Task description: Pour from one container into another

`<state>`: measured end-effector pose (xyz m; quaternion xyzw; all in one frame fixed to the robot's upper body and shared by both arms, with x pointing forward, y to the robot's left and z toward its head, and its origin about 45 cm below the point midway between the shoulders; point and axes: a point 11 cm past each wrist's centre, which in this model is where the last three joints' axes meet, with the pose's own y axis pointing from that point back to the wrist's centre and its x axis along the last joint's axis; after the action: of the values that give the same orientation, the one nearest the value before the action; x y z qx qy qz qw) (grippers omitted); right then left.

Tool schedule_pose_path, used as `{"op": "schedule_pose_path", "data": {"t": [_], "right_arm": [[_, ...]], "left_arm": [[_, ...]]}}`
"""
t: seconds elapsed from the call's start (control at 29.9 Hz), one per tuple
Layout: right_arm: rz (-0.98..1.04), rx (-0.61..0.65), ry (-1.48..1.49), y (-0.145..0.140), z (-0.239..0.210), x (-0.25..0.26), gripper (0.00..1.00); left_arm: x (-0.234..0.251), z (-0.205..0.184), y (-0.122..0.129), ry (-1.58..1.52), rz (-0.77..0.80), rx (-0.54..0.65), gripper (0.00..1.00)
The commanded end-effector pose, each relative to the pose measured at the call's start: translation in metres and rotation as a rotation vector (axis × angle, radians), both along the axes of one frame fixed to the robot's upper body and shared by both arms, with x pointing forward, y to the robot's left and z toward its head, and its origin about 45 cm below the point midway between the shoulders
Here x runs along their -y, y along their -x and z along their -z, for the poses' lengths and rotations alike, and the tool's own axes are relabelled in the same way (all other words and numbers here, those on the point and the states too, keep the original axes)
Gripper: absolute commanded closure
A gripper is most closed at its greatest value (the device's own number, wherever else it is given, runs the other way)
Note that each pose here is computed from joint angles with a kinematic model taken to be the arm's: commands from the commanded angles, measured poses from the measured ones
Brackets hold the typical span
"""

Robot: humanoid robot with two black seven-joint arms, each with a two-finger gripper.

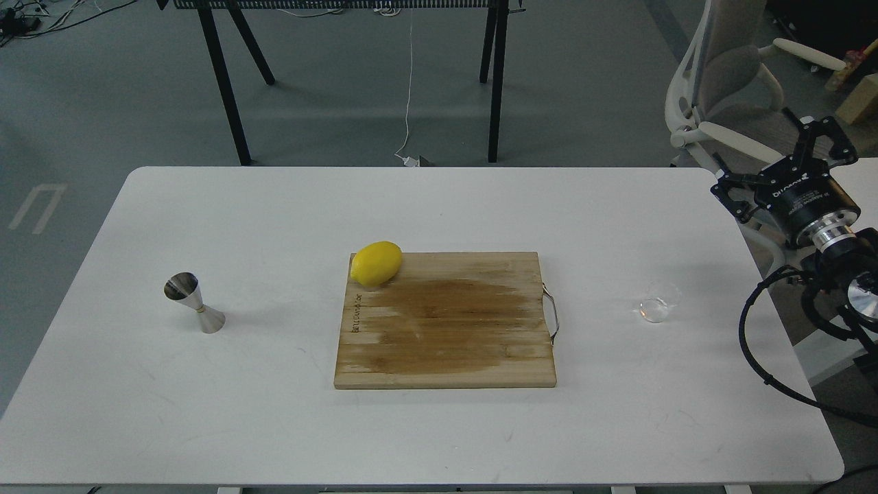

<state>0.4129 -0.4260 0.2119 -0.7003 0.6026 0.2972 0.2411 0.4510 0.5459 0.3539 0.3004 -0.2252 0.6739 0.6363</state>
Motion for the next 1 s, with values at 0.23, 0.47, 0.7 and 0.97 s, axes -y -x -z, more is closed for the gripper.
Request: {"op": "schedule_pose_path", "data": {"t": [0.23, 0.47, 0.7, 0.97], "right_arm": [[0.007, -0.015, 0.004, 0.005, 0.006, 0.003, 0.00], [0.008, -0.015, 0.003, 0.005, 0.007, 0.003, 0.00], [0.010, -0.021, 0.003, 0.007, 0.009, 0.004, 0.00], [0.015, -0.037, 0.004, 0.011, 0.016, 0.006, 0.00]], "left_arm": [[0.030, 0.012, -0.020, -0.348, -0.015, -0.066, 0.00], [0.048, 0.028, -0.011, -0.594, -0.113, 0.056, 0.00], [0.089, 0.032, 0.001, -0.879, -0.085, 0.172, 0.01], [0.104, 0.060, 0.042, -0.933, -0.082, 0.214, 0.01]]}}
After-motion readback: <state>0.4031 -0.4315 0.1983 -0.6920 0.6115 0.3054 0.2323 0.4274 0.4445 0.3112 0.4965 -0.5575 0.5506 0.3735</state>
